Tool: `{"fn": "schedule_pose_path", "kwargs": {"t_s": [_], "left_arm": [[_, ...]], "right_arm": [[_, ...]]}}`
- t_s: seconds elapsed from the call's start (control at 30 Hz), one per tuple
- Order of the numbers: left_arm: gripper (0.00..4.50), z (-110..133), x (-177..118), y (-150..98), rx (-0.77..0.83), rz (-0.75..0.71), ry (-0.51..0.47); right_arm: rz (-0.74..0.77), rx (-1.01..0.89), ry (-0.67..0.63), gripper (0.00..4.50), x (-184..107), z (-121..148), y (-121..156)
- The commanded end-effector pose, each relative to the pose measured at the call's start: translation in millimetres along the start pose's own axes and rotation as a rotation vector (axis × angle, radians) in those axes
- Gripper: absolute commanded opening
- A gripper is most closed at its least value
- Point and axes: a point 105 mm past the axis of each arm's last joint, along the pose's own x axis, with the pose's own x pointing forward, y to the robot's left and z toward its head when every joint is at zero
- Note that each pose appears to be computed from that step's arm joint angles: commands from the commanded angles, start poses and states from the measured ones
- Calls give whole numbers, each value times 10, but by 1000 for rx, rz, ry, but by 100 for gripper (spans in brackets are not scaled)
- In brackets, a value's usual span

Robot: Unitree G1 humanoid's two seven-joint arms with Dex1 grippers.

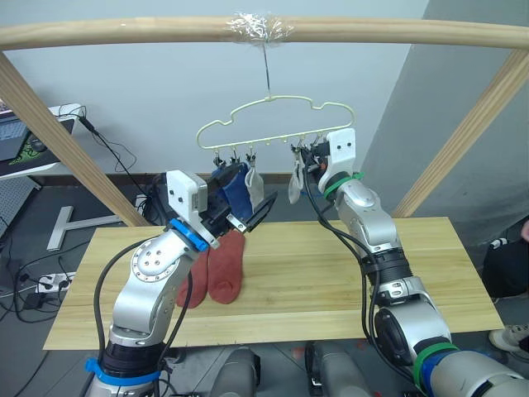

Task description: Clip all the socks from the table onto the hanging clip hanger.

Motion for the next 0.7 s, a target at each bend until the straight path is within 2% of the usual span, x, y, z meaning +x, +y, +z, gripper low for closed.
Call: {"fn": "schedule_pose_path", "kwargs": {"t_s": [0.03, 0.07, 0.7], "left_arm": [[450, 114, 21, -31, 24, -16, -38], [450, 115, 22, -25, 26, -16, -38], [450, 156, 45, 7, 36, -16, -45]], "right_arm": [[8, -15, -70, 276, 34, 222, 26], [8, -15, -70, 307, 38, 223, 29], [25, 29, -75, 307, 102, 259, 99]]}}
